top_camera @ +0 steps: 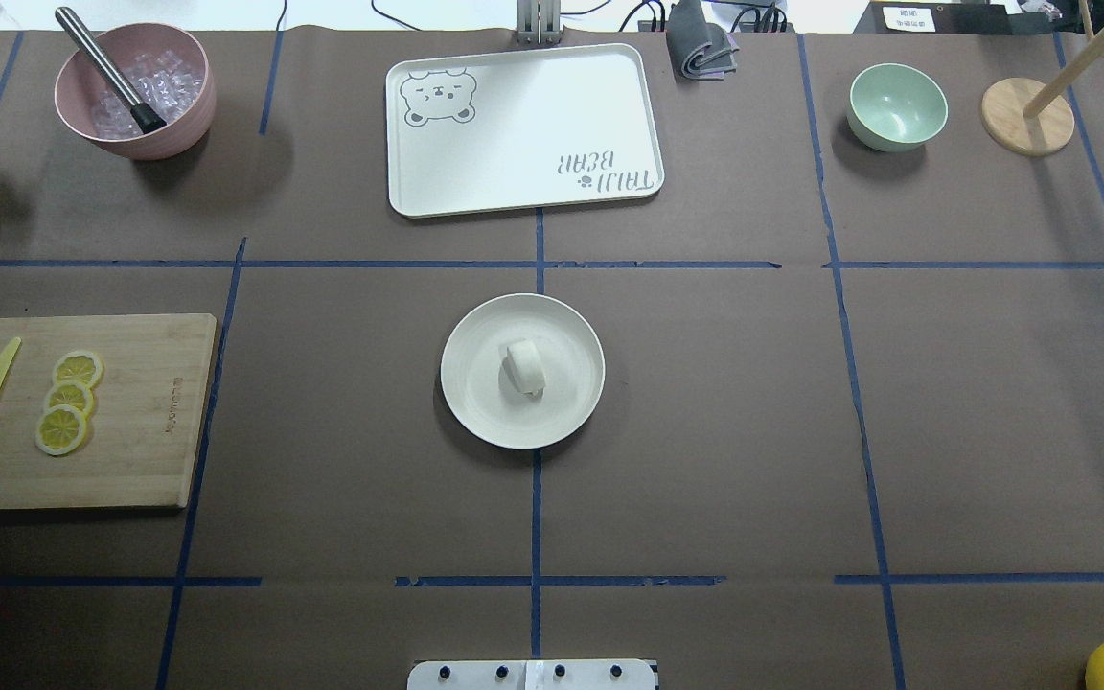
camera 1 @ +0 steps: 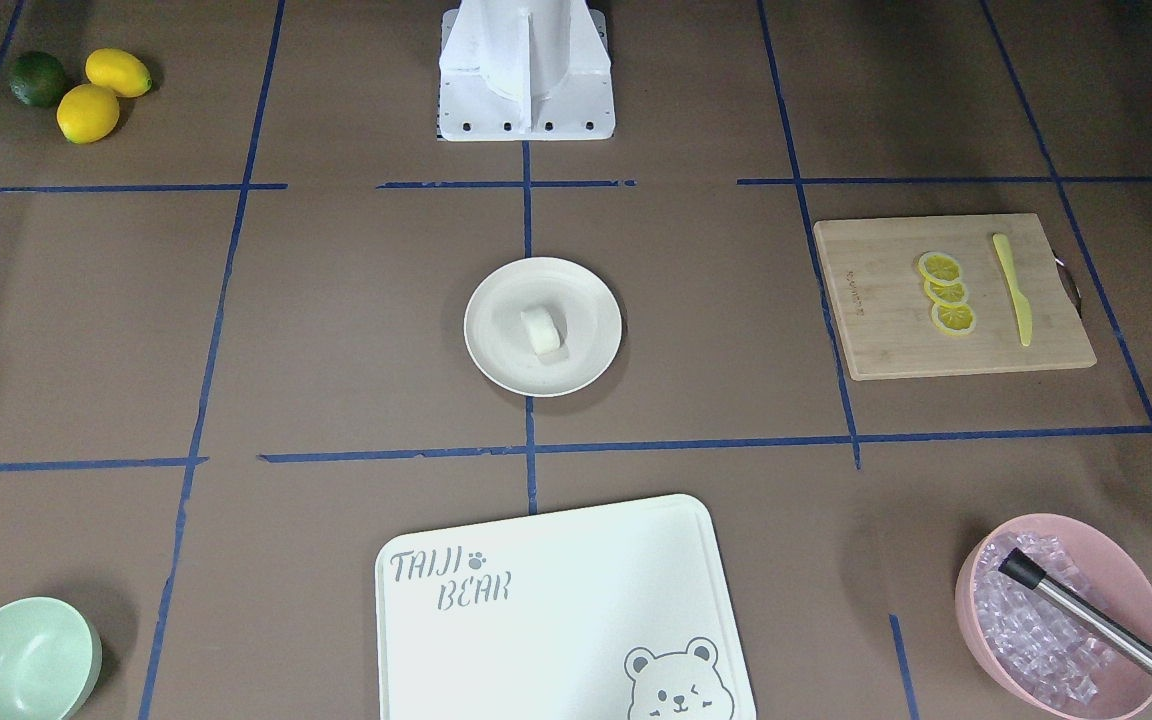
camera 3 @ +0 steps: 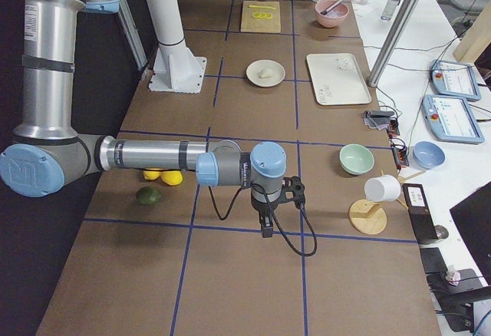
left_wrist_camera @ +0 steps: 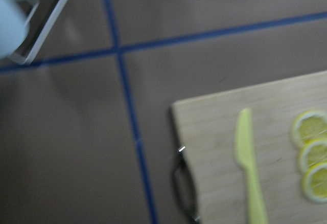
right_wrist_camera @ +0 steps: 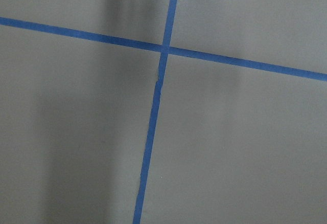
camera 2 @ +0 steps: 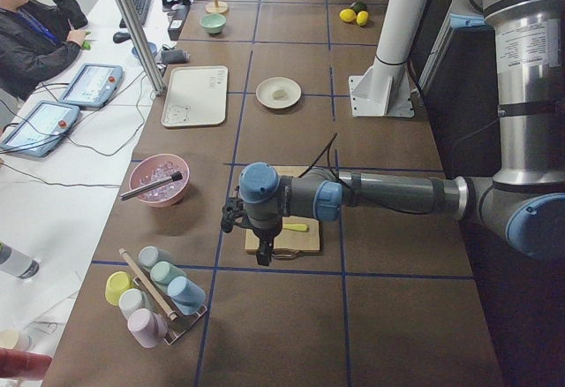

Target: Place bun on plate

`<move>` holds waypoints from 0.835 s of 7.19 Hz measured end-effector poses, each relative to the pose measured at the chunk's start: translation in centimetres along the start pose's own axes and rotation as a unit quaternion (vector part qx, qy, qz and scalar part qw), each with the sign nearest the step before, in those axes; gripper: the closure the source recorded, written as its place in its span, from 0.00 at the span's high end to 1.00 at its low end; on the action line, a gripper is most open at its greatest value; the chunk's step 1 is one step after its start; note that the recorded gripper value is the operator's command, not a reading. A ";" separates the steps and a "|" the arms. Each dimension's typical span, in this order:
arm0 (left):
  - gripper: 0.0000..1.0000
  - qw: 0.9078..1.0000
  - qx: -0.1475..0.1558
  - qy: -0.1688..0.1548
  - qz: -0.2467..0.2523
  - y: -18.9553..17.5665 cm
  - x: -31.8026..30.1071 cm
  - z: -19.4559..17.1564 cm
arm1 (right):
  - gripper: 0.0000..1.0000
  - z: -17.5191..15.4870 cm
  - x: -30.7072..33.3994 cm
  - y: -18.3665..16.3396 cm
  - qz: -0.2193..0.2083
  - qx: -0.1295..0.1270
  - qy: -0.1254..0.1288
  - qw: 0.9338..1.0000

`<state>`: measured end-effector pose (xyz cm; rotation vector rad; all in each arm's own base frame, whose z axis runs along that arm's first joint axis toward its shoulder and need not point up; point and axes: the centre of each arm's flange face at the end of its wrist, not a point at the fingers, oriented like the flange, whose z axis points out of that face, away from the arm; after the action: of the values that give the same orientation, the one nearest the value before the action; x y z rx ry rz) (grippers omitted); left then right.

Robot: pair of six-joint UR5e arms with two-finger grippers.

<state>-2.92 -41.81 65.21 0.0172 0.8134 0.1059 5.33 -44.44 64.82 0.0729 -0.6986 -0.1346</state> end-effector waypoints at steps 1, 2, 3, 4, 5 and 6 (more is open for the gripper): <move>1.00 1.000 0.003 0.002 -0.011 0.6 -1.1 -0.1 | 1.00 0.0 0.0 0.1 0.002 -0.001 0.000 1.000; 1.00 1.000 0.005 0.001 -0.018 0.7 -1.6 -0.2 | 1.00 0.1 0.0 0.1 0.003 -0.001 0.000 1.000; 1.00 1.000 0.005 0.000 -0.022 0.7 -1.8 -0.2 | 1.00 0.1 0.0 0.1 0.004 -0.001 -0.001 1.000; 1.00 1.000 0.003 0.000 -0.025 0.9 -2.1 0.0 | 1.00 0.1 0.0 0.1 0.004 -0.001 -0.001 1.000; 1.00 1.000 0.001 -0.001 -0.026 1.1 -2.2 0.1 | 1.00 0.1 0.1 0.2 0.005 -0.002 -0.002 1.000; 1.00 1.000 -0.001 -0.001 -0.028 1.2 -2.4 0.2 | 1.00 0.1 0.1 0.2 0.006 -0.002 -0.002 1.000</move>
<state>-4.49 -40.88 67.11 -0.0066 0.8105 0.0542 5.30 -44.28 64.97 0.0649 -0.7029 -0.1250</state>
